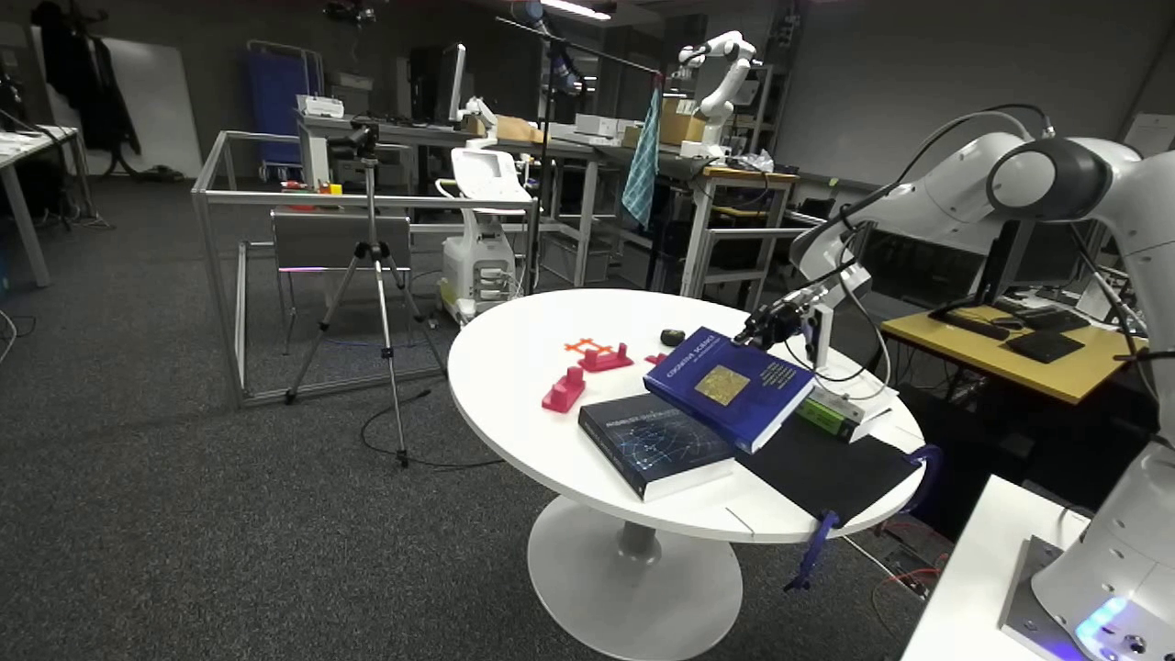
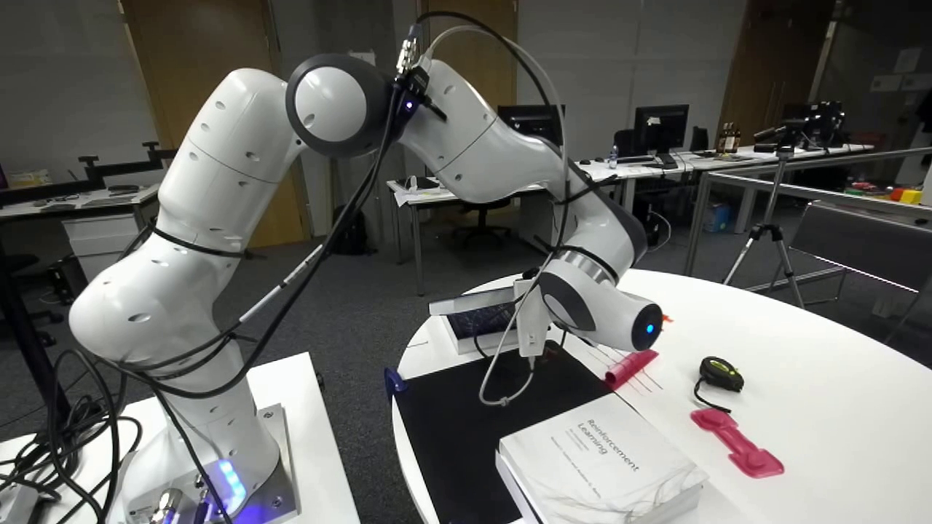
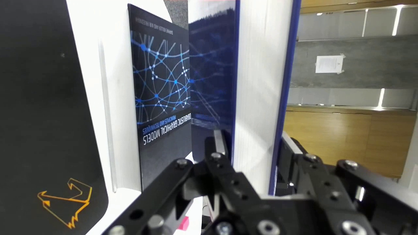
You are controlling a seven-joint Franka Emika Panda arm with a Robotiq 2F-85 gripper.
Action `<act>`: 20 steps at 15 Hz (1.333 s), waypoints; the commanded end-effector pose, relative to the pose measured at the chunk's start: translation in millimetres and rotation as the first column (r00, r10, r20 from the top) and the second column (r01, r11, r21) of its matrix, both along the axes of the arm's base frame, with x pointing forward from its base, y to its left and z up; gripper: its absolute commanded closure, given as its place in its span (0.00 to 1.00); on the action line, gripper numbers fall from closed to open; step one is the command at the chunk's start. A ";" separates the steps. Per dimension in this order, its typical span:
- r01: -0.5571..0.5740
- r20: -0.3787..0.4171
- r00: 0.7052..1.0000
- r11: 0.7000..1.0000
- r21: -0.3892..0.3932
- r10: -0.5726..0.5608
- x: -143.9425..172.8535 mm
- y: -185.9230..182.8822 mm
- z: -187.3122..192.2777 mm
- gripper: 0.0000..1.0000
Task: Move the blue book to the right
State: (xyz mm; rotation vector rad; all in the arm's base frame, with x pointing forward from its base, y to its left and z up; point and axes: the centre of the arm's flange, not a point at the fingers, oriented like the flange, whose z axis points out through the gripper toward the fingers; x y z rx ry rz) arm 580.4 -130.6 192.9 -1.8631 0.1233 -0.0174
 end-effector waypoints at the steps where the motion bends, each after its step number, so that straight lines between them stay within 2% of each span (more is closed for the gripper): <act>1: 0.001 -0.013 1.000 0.993 0.114 0.001 4.2 -17.0 51.2 0.82; 6: 0.034 0.011 0.999 0.991 0.128 -0.036 2.2 -50.4 72.9 0.82; 20: 0.124 0.043 0.991 0.992 0.000 -0.124 -25.1 -127.5 134.6 0.82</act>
